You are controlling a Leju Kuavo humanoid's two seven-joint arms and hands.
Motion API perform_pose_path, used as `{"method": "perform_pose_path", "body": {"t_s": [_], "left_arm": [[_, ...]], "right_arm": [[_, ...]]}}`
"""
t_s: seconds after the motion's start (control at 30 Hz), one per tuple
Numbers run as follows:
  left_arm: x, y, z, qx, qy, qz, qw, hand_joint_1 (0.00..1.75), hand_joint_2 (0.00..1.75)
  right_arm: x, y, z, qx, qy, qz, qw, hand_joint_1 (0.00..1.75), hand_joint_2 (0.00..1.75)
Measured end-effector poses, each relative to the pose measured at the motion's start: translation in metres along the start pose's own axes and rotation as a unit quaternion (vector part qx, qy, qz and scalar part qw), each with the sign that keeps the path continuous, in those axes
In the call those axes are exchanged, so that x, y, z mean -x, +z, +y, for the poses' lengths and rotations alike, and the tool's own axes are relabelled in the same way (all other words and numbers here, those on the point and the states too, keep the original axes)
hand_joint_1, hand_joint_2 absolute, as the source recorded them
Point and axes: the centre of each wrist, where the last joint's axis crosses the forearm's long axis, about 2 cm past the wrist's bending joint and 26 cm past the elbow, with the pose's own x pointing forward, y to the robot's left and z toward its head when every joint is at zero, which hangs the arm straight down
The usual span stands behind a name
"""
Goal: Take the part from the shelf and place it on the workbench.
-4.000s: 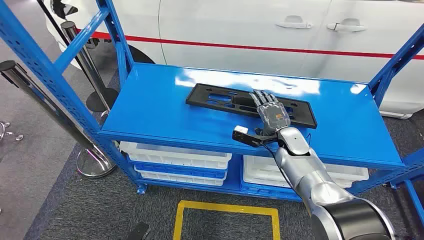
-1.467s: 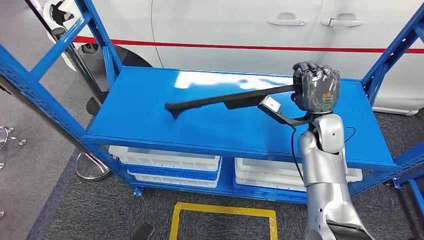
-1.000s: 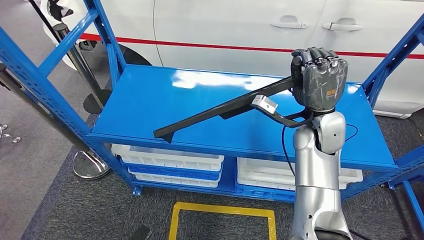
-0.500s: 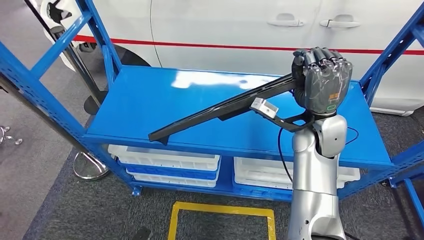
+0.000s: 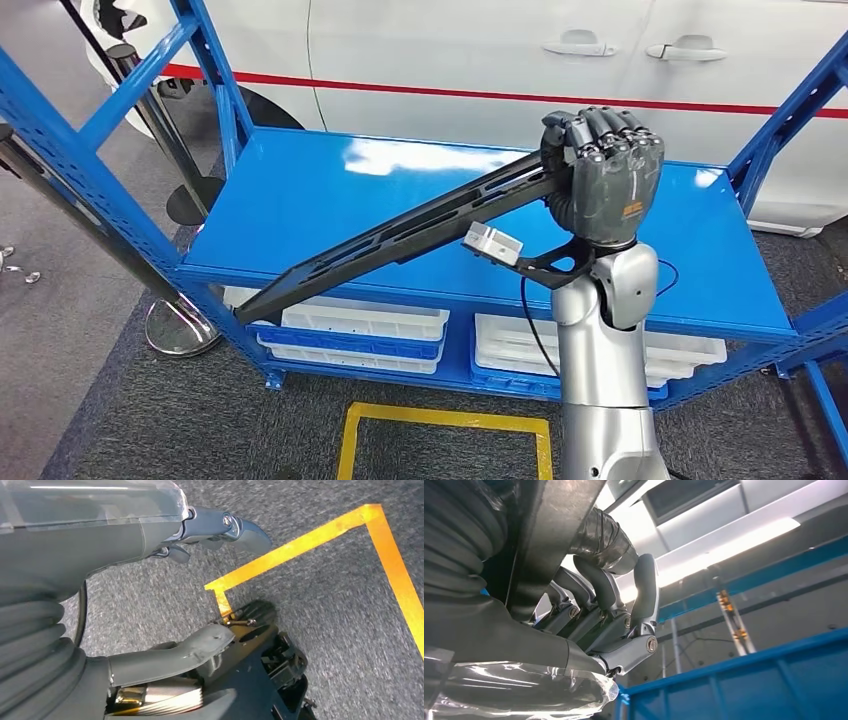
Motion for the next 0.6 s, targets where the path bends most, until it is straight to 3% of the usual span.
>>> {"method": "perform_pose_path", "body": {"t_s": [0.23,0.43,0.6], "left_arm": [[0.001,0.000,-0.001,-0.010,0.023,0.010,1.000,0.00,1.75],[0.002,0.002,-0.014,0.009,0.018,0.039,0.999,0.00,1.75],[0.005,0.004,-0.024,0.022,0.026,0.041,0.999,0.00,1.75]], "right_arm": [[-0.048,0.022,0.009,-0.014,-0.104,-0.008,0.994,1.75,1.75],[-0.097,0.019,0.013,-0.022,-0.193,0.013,0.981,1.75,1.75],[-0.132,0.018,0.014,-0.043,-0.225,-0.015,0.973,1.75,1.75]]}}
